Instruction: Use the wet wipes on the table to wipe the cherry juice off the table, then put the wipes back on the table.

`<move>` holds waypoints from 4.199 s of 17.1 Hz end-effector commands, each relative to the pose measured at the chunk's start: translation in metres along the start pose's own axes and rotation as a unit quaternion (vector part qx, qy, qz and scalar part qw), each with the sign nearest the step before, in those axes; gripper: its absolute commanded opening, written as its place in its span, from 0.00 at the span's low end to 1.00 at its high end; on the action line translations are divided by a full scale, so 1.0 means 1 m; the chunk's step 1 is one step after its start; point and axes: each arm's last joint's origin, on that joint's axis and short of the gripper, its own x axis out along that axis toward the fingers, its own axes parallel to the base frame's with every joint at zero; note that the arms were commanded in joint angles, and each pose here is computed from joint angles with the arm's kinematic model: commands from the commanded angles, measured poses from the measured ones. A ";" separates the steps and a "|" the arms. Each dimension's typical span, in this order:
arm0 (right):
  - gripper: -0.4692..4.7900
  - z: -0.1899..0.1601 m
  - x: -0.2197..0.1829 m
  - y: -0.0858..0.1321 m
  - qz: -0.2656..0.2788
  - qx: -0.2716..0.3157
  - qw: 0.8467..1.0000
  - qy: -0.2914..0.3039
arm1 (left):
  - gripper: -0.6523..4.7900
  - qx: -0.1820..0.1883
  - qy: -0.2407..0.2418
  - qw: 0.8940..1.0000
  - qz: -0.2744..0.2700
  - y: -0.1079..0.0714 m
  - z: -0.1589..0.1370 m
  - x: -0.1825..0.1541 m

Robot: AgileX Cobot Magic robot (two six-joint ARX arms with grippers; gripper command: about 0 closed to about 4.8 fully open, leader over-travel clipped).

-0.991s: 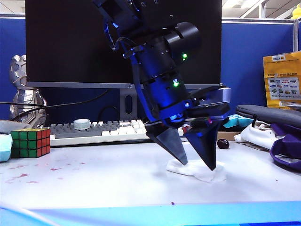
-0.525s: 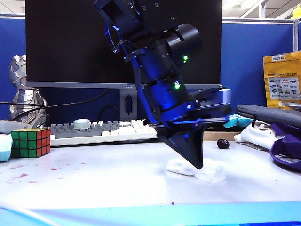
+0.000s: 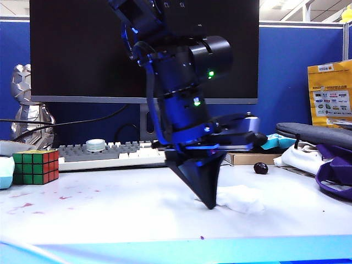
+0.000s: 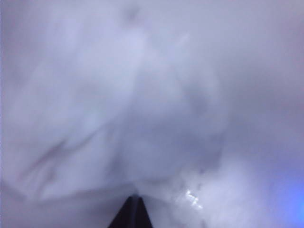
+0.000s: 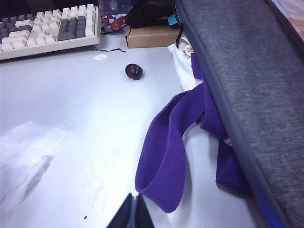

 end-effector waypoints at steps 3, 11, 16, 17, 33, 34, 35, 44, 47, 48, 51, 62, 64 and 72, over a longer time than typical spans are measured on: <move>0.09 0.000 0.000 0.000 0.002 -0.001 1.000 -0.003 | 0.44 0.004 -0.070 0.997 0.009 -0.001 0.035 -0.036; 0.09 0.000 0.000 0.000 0.002 -0.001 1.000 -0.003 | 0.64 0.008 -0.093 0.996 -0.016 -0.002 0.058 -0.028; 0.09 0.000 0.000 0.000 0.002 -0.001 1.000 -0.003 | 0.64 0.000 -0.013 1.000 -0.016 0.000 0.045 0.002; 0.09 0.000 0.000 0.000 0.002 -0.001 1.000 -0.003 | 0.64 -0.001 -0.007 1.000 -0.017 0.000 0.043 0.004; 0.09 0.000 0.000 0.000 0.001 -0.001 1.000 -0.003 | 0.11 -0.032 0.140 0.989 -0.020 0.020 0.014 0.027; 0.09 0.000 0.000 0.000 0.001 -0.001 1.000 -0.003 | 0.11 -0.038 0.145 0.989 -0.012 0.026 0.013 0.025; 0.09 0.000 0.000 0.000 0.001 -0.001 1.000 -0.003 | 0.11 -0.046 0.153 0.987 0.002 0.033 0.010 0.024; 0.09 0.000 0.000 0.000 0.002 -0.001 1.000 -0.003 | 0.11 -0.162 0.101 0.981 0.036 0.122 -0.006 -0.039; 0.09 0.000 0.000 0.000 0.002 -0.001 1.000 -0.003 | 0.11 -0.185 0.119 0.975 0.040 0.147 -0.022 -0.053; 0.09 0.000 0.000 0.000 0.002 -0.001 1.000 -0.003 | 0.11 -0.189 0.130 0.973 0.038 0.154 -0.028 -0.054; 0.09 0.000 0.000 0.000 0.002 -0.001 1.000 -0.003 | 0.11 -0.206 0.121 0.971 0.031 0.168 -0.036 -0.062; 0.09 0.000 0.000 0.000 0.002 -0.001 1.000 -0.003 | 0.11 -0.221 -0.086 0.967 0.092 0.155 -0.042 -0.202; 0.09 0.000 0.000 0.000 0.002 -0.001 1.000 -0.003 | 0.11 -0.230 -0.120 0.960 0.109 0.151 -0.059 -0.238; 0.09 0.000 0.000 0.000 0.002 -0.001 1.000 -0.003 | 0.11 -0.240 -0.158 0.950 0.123 0.096 -0.129 -0.278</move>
